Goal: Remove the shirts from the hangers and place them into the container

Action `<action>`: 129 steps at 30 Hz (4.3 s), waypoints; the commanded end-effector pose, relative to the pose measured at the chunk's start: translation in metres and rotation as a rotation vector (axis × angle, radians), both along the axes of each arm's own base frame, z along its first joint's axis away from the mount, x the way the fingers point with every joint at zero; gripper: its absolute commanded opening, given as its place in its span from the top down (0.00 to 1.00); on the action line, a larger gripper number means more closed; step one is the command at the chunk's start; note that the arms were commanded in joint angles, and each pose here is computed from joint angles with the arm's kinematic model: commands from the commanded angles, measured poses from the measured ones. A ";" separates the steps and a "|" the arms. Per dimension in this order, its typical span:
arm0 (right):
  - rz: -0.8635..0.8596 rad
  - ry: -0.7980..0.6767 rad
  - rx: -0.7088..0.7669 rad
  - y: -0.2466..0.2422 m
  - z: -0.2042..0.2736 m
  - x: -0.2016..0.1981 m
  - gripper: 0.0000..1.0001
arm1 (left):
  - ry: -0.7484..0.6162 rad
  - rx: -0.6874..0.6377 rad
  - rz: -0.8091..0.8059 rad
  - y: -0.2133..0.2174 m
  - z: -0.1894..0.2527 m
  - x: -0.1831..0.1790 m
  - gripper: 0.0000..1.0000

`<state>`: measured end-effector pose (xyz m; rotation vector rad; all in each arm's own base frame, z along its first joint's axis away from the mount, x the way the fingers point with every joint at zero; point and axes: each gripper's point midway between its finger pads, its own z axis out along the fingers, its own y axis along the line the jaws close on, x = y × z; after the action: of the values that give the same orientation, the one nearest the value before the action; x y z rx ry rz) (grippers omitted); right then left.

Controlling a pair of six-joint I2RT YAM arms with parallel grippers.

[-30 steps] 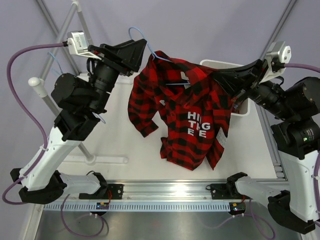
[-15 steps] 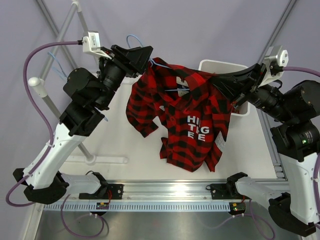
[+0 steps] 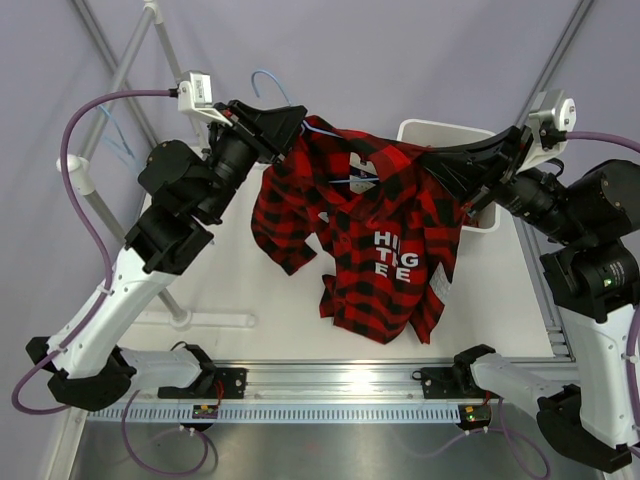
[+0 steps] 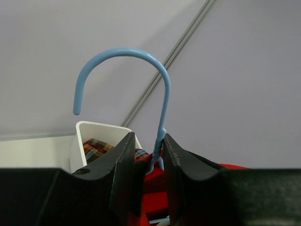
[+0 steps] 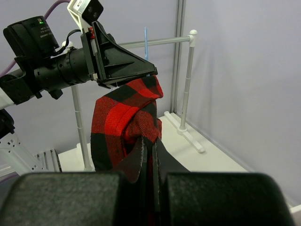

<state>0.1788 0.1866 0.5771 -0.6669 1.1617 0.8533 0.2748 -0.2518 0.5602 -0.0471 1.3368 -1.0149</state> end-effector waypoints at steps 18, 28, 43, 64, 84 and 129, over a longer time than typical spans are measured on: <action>-0.051 -0.040 -0.020 -0.012 -0.001 -0.011 0.02 | -0.084 0.001 -0.006 0.012 0.030 -0.015 1.00; -0.070 0.002 -0.075 -0.015 -0.028 -0.010 0.04 | -0.097 0.025 0.033 0.029 0.036 -0.020 1.00; -0.083 0.070 -0.088 -0.015 -0.060 -0.005 0.65 | -0.107 0.035 0.045 0.040 0.041 -0.024 1.00; -0.400 -0.037 0.057 -0.063 -0.009 0.017 1.00 | -0.081 0.063 0.064 0.050 0.027 -0.019 1.00; -1.207 -0.013 0.233 -0.202 0.000 0.053 1.00 | -0.138 0.012 0.062 0.064 0.026 -0.025 1.00; -0.030 0.380 -0.073 0.005 -0.061 0.020 0.24 | -0.163 0.648 -0.261 0.019 -0.070 -0.027 1.00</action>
<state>0.2216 0.1767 0.5367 -0.4468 1.4938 0.8179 0.2360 -0.2521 0.4598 0.7458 1.5587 -0.8841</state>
